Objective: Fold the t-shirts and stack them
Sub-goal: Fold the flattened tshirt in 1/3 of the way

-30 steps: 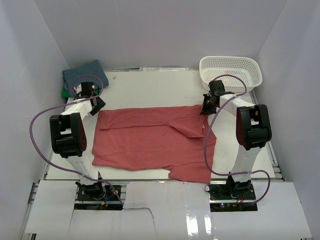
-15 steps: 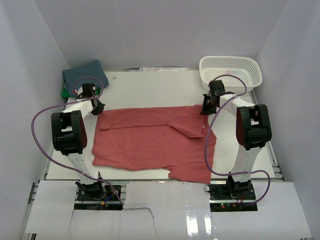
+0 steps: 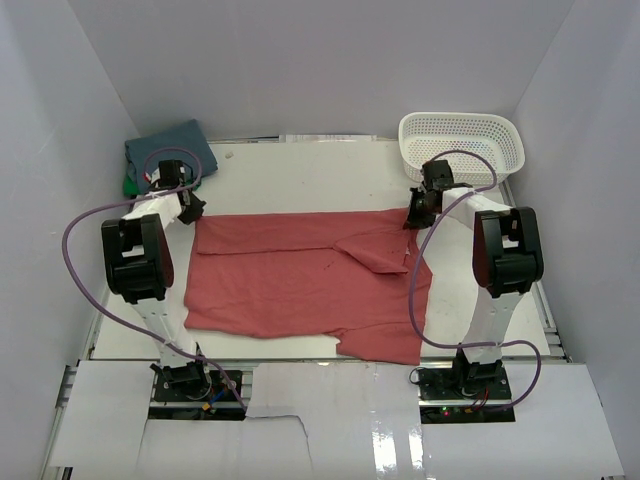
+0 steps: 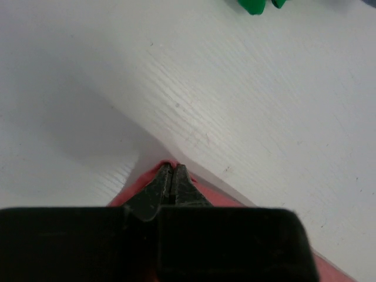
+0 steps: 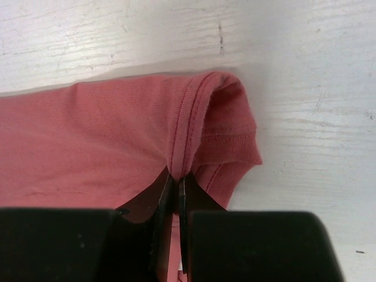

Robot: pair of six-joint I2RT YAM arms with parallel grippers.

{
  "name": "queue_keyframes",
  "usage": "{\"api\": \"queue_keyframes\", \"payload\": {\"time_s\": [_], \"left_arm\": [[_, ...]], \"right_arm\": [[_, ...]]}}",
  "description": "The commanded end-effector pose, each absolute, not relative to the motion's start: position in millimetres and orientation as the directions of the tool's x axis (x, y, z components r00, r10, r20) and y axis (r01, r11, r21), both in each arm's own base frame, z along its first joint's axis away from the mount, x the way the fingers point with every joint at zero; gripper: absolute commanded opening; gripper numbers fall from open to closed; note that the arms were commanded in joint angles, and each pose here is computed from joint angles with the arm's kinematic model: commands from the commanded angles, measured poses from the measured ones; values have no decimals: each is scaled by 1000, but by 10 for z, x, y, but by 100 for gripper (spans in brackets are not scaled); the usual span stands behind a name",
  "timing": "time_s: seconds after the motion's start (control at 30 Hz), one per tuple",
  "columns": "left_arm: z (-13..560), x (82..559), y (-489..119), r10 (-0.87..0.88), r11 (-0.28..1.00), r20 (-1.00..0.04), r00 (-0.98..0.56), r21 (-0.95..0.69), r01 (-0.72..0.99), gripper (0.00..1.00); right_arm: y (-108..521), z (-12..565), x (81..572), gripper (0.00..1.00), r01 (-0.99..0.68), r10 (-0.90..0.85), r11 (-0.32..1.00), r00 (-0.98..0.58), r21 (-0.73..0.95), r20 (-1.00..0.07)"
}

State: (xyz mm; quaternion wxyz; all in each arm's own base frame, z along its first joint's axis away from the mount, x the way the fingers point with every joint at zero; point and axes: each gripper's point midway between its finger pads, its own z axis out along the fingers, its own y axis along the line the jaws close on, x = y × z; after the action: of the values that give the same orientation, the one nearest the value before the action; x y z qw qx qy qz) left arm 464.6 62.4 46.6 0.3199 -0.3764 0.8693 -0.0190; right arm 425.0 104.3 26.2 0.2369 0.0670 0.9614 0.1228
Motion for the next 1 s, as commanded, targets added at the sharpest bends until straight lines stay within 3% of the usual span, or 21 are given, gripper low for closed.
{"api": "queue_keyframes", "payload": {"time_s": [0.0, 0.73, 0.8, 0.83, 0.87, 0.97], "left_arm": [[617, 4767, 802, -668, 707, -568, -480, -285, -647, 0], [442, 5176, 857, -690, 695, -546, -475, -317, -645, 0], [470, 5209, 846, -690, 696, -548, -473, -325, -640, 0], [500, 5221, 840, -686, 702, -551, -475, -328, -632, 2], [535, 5233, 837, -683, 705, -555, -474, -332, -627, 7], [794, 5247, 906, -670, 707, -599, -439, -333, -624, 29]], "right_arm": [[930, 345, 4467, 8, 75, 198, 962, -851, 262, -486], [1175, 320, 5063, 8, 22, 186, 948, -848, 317, -496], [1205, 349, 5121, 16, 13, 184, 947, -843, 322, -506], [1202, 366, 5133, 26, 13, 184, 947, -840, 320, -510], [1191, 423, 5153, 45, 11, 182, 950, -831, 311, -525], [1139, 596, 5185, 65, 17, 183, 958, -802, 285, -568]]}}
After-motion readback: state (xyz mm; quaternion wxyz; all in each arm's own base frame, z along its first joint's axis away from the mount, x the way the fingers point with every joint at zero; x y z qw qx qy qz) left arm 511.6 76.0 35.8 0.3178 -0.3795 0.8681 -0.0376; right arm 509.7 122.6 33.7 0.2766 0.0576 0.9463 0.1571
